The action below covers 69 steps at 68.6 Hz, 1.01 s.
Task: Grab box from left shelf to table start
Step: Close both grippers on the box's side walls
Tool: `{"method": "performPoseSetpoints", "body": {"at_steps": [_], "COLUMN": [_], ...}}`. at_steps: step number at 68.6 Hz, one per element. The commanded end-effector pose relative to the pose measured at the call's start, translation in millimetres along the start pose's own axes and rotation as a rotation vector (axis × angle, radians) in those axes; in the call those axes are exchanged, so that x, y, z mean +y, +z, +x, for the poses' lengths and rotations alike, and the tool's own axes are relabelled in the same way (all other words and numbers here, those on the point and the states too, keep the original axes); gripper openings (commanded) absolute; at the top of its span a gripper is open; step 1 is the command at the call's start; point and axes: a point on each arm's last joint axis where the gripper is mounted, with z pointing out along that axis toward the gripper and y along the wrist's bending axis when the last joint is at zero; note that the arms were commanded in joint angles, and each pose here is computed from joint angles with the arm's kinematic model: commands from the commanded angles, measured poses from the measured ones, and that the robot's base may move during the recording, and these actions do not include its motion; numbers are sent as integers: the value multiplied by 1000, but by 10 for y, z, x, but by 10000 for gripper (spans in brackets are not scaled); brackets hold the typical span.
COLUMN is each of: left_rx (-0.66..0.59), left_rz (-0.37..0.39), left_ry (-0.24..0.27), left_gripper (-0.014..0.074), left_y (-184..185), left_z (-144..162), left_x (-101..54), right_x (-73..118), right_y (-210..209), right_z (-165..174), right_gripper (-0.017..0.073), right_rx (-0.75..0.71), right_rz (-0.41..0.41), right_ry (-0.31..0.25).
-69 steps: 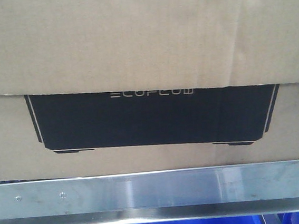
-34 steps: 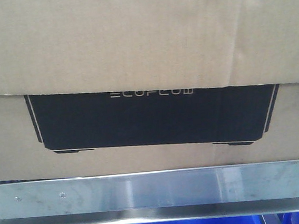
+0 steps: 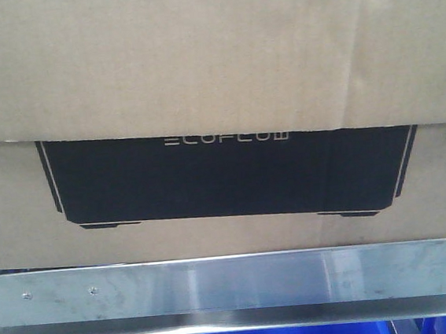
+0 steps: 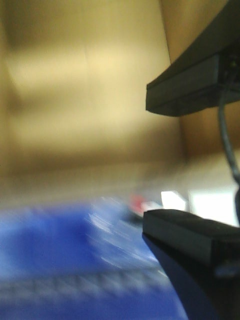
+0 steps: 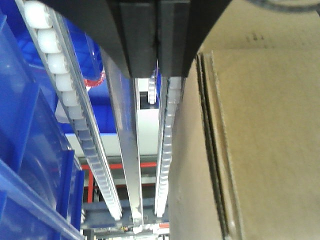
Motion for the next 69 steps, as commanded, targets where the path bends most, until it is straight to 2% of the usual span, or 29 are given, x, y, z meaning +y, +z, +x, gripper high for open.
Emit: {"method": "performPoseSetpoints", "body": {"at_steps": [1,9,14,17,24,29,46,53,69], "left_rx": [-63,-34,-27,-27,-27,-29,-26,-26,-26], "left_rz": [3,3,2,2,1,-8,-8,-8,-8], "left_ry": [-15,-16,-16,-16,-15,-12,-12,-12,-12], "left_gripper": [316,316,316,316,316,316,316,316,316], "left_y": [-77,13,23,23,23,23,23,23,23], "left_z": [-115,-133,-131,-131,-132,-133,-131,-131,-131], "left_x": [-25,-33,-33,-33,-31,-24,-24,-24,-24], "right_x": [36,67,87,99,126,147,233,278,330], "right_y": [-51,-112,-162,-195,-251,-256,58,322,1048], "right_z": [-309,-534,-679,-769,-963,-1119,-1753,-2006,-2323], "right_gripper": [58,71,150,238,519,642,606,606,606], "right_rx": [-169,-197,-208,-210,-196,-162,81,212,549], "right_rz": [-15,-20,-22,-23,-23,-20,3,2,18], "right_ry": [-13,-13,-13,-13,-14,-15,-34,-47,-53]}}
